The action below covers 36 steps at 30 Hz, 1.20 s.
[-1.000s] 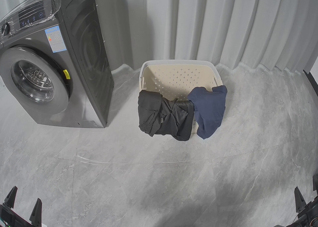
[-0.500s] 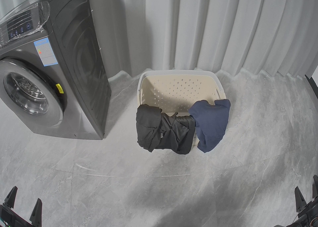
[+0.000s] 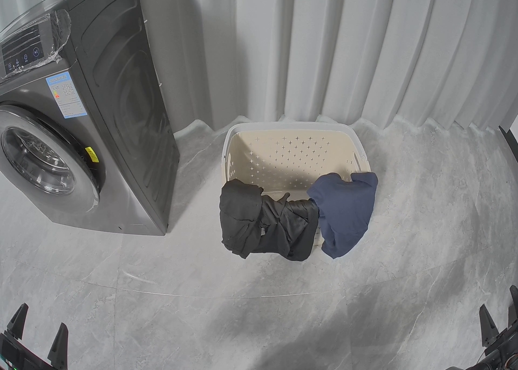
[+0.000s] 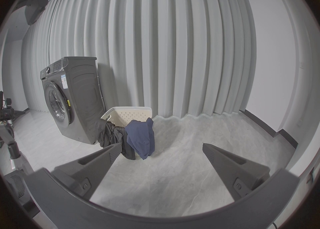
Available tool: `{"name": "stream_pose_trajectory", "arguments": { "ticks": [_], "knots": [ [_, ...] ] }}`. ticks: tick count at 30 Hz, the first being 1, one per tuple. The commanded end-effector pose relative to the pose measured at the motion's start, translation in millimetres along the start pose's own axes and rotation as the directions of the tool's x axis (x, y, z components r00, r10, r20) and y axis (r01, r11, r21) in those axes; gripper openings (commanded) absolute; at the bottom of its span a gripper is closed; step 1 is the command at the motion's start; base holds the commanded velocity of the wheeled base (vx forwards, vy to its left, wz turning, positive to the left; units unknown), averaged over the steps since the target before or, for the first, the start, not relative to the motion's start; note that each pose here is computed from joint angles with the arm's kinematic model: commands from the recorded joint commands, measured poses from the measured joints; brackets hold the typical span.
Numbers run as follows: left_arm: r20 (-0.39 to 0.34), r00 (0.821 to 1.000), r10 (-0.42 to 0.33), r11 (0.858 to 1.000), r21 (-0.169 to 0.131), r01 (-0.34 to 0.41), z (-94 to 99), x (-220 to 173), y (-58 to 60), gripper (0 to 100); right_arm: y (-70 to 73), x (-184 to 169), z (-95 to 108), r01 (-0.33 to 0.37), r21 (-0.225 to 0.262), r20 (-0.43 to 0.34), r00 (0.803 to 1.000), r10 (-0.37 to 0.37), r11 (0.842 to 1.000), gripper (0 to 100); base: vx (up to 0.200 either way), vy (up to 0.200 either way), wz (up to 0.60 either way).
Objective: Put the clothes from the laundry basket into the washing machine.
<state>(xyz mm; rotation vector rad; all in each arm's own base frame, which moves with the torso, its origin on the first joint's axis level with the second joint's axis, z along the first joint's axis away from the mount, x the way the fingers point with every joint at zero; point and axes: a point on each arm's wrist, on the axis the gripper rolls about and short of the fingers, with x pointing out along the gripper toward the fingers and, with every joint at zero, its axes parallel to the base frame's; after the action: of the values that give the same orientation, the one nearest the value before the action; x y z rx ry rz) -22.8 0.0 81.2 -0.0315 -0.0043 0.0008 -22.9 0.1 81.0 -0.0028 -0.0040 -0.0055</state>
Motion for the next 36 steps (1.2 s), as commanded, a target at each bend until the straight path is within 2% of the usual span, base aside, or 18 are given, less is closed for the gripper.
{"name": "stream_pose_trajectory", "arguments": {
  "ticks": [1, 9, 30, 36],
  "knots": [
    [-0.003, 1.000, 0.001, 1.000, -0.001, -0.001, -5.2, 0.2, 0.1, 100, 0.0, 0.0, -5.2, 0.001, 0.000, -0.001, 1.000, -0.001, 1.000, 100, 0.000, 0.000, 0.00],
    [-0.003, 1.000, 0.001, 1.000, -0.001, -0.001, -5.2, 0.2, 0.1, 100, 0.0, 0.0, -5.2, 0.001, 0.000, -0.001, 1.000, -0.001, 1.000, 100, 0.000, 0.000, 0.00],
    [-0.004, 1.000, 0.001, 1.000, -0.002, -0.001, -5.2, 0.3, 0.1, 100, 0.1, 0.0, -5.2, -0.001, 0.000, -0.001, 1.000, 0.001, 1.000, 100, 0.200, 0.000, 0.00],
    [-0.004, 1.000, 0.001, 1.000, -0.002, -0.001, -5.2, 0.3, 0.1, 100, 0.1, 0.0, -5.2, -0.001, 0.000, -0.001, 1.000, 0.001, 1.000, 100, 0.000, 0.000, 0.00]
  ]
}}
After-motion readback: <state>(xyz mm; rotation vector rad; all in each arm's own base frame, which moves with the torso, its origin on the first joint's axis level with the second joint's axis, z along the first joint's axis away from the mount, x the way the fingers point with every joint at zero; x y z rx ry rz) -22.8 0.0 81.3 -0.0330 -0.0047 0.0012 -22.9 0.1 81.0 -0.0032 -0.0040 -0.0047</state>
